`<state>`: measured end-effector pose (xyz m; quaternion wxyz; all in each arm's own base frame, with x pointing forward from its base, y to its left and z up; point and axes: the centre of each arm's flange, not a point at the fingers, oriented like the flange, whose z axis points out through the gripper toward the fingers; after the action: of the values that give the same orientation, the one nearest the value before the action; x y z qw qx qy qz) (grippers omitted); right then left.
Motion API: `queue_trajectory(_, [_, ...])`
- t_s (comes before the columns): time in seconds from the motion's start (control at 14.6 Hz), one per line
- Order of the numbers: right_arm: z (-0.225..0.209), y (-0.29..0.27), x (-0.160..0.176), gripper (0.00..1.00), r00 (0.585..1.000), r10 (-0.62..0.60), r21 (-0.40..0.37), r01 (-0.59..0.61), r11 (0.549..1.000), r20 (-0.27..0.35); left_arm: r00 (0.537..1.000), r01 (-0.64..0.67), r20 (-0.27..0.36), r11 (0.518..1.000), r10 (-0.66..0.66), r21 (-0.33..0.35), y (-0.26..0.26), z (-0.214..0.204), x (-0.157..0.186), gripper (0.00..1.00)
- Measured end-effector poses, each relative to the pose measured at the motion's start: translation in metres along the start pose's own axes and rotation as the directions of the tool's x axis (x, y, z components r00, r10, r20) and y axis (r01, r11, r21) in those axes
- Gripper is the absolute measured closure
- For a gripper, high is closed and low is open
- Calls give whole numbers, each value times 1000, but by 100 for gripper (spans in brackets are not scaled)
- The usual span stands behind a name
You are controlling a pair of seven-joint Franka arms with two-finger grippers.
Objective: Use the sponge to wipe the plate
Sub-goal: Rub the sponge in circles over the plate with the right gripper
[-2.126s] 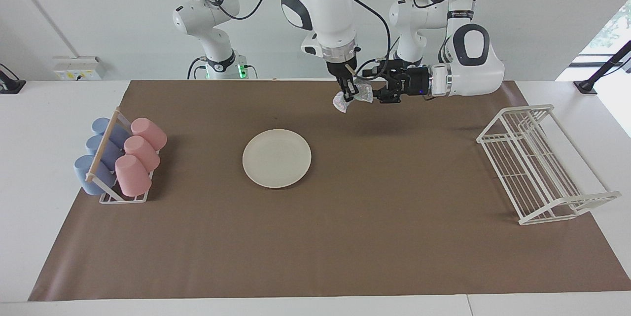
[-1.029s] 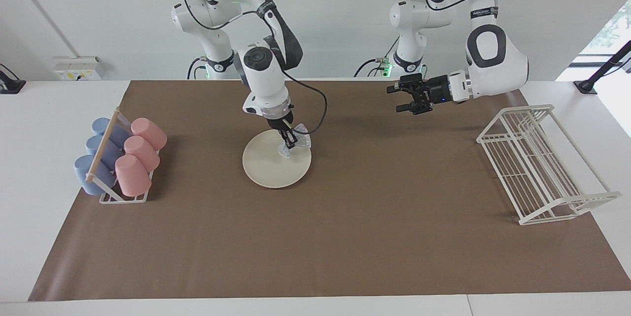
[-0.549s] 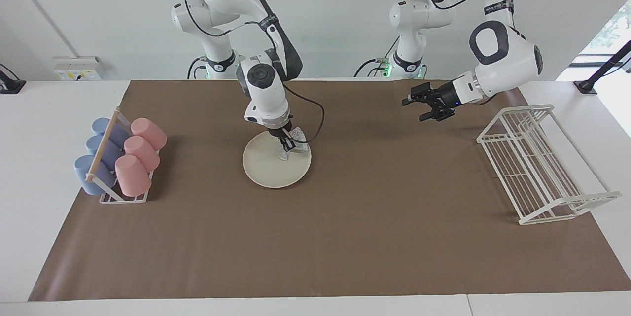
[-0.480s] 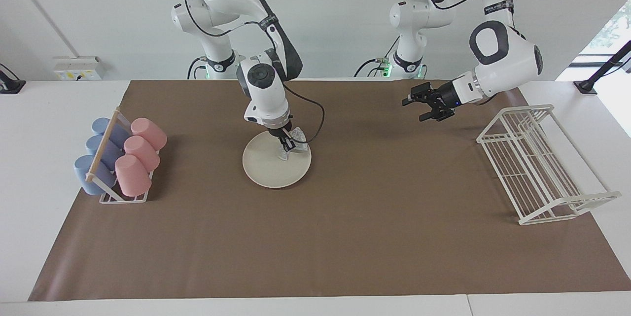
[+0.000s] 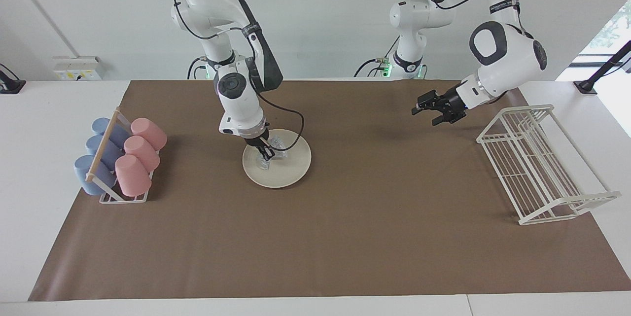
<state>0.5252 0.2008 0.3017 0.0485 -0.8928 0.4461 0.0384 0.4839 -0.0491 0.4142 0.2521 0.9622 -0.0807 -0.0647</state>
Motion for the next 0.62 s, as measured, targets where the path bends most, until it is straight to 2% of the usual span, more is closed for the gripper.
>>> queue_trajectory(0.27, [0,1,4,90,1000,-8,0,8,1000,0,1000,9,-10,1000,-9,22,2,-7,3,0])
queue_trajectory(0.41, [2,-4,-15,90,999,44,0,-44,999,2,1000,10,-17,1000,-10,25,2,-8,4,0])
queue_trajectory(0.62, [10,-20,-61,90,993,121,46,-121,992,-4,999,5,-52,999,-3,40,3,-11,8,0])
